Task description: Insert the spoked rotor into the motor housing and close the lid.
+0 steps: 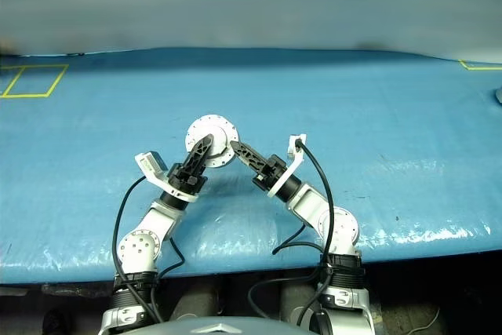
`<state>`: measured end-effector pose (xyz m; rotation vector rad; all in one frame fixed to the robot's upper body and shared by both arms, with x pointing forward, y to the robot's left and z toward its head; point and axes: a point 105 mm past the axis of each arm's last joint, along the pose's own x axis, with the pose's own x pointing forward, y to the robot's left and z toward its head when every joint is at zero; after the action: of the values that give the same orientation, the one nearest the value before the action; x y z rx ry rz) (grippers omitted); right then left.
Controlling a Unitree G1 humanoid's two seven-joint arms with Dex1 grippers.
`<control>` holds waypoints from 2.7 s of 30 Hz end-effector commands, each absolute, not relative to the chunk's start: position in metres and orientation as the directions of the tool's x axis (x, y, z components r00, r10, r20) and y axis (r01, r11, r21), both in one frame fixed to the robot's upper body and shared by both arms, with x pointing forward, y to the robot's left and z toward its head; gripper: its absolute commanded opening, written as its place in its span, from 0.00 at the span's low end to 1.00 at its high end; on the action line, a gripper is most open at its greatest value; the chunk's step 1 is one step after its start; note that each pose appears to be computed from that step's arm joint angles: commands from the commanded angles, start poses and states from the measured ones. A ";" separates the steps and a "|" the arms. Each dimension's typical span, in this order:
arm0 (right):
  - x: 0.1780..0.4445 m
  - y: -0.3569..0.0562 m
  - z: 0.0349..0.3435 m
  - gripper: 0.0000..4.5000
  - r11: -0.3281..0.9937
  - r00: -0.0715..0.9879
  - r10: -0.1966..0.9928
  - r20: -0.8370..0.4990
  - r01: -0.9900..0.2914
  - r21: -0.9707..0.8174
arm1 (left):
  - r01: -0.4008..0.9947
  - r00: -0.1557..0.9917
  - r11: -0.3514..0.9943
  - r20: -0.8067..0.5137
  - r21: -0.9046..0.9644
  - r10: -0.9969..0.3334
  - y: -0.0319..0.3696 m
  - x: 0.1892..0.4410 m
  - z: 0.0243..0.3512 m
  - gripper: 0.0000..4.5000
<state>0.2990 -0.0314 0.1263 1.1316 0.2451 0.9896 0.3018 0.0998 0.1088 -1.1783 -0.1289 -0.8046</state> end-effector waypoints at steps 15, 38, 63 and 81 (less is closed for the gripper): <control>0.289 -0.024 0.157 0.42 0.016 0.490 0.778 0.392 -0.640 0.768 | 0.577 0.774 0.205 0.449 -0.791 -0.447 0.107 0.304 0.102 0.58; 0.339 -0.063 0.122 0.62 0.377 0.836 0.508 0.207 -0.432 0.819 | 0.019 0.950 0.479 0.165 -0.877 0.265 0.232 0.366 0.095 0.58; 0.342 -0.058 0.121 0.62 0.398 0.831 0.524 0.186 -0.432 0.809 | -0.680 0.581 0.314 -0.226 -0.662 0.782 0.334 0.302 0.056 1.00; 0.370 -0.081 0.108 0.62 0.649 0.931 0.342 0.126 -0.331 0.685 | -0.560 0.785 0.746 0.056 -0.359 0.617 0.292 0.330 0.126 1.00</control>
<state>0.3655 -0.0771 0.0910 0.8162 0.1034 0.3850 0.3138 0.3112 0.0795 -0.4363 0.0030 0.8389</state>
